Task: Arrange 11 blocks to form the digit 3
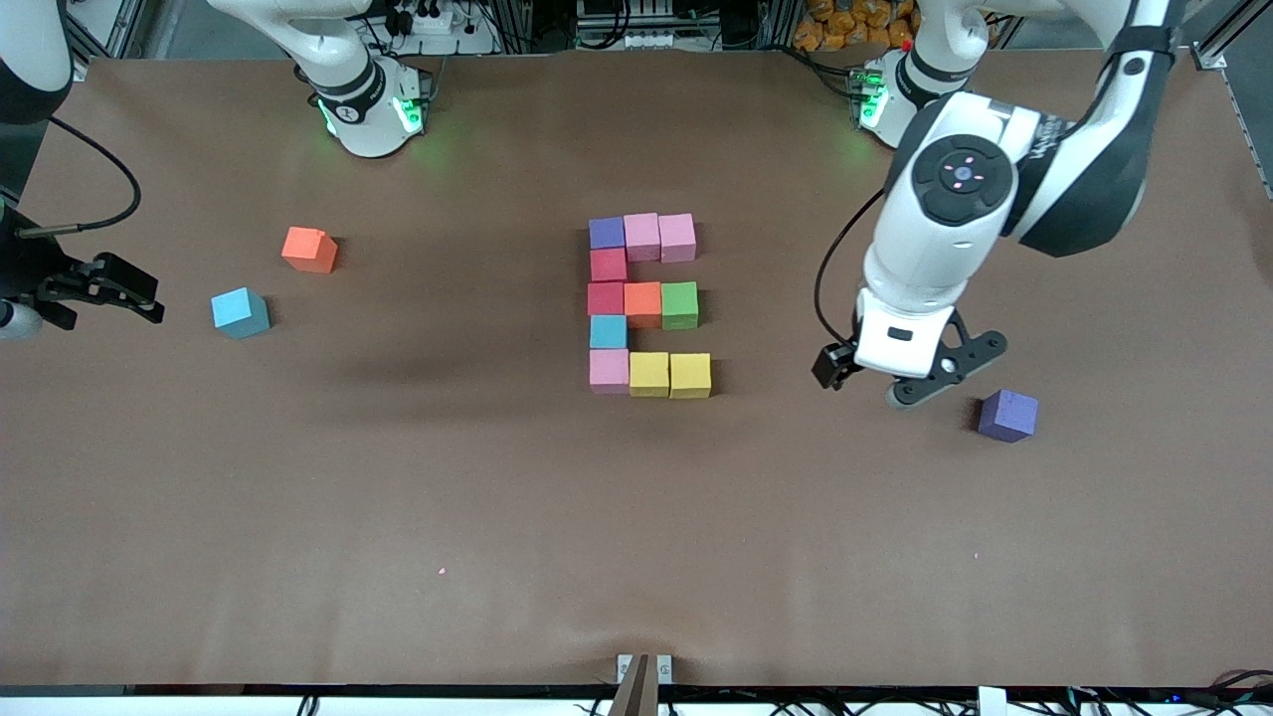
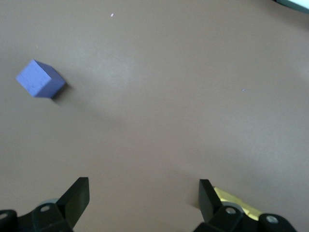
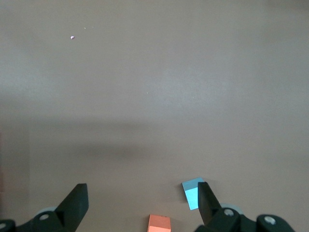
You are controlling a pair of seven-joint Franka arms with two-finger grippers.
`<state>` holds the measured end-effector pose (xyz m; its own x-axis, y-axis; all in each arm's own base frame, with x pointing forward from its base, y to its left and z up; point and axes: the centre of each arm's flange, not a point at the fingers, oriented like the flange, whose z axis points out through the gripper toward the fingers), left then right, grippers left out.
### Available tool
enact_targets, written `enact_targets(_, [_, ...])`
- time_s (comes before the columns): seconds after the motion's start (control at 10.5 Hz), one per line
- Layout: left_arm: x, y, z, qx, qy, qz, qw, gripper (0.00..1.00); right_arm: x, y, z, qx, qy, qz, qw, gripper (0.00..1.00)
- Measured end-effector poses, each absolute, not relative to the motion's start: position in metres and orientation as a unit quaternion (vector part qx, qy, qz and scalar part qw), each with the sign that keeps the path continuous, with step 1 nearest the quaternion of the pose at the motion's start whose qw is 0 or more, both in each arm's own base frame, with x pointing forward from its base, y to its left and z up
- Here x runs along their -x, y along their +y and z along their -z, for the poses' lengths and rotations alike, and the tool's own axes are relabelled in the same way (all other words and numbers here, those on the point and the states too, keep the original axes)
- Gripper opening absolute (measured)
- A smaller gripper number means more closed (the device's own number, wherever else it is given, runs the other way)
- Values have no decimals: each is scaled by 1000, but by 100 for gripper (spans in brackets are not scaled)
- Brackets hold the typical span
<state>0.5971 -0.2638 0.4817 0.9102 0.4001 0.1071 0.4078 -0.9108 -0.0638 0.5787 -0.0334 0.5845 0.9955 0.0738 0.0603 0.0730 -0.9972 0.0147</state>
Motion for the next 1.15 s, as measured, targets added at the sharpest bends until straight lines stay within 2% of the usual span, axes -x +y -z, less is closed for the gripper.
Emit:
enact_targets(0.76, [-607, -219, -516, 993, -95, 28, 60, 100, -579, -34, -584, -999, 37, -31, 7, 100])
enact_targets(1.15, [-608, -183, -536, 994, -83, 23, 67, 100, -579, -34, -584, -999, 37, -30, 7, 100])
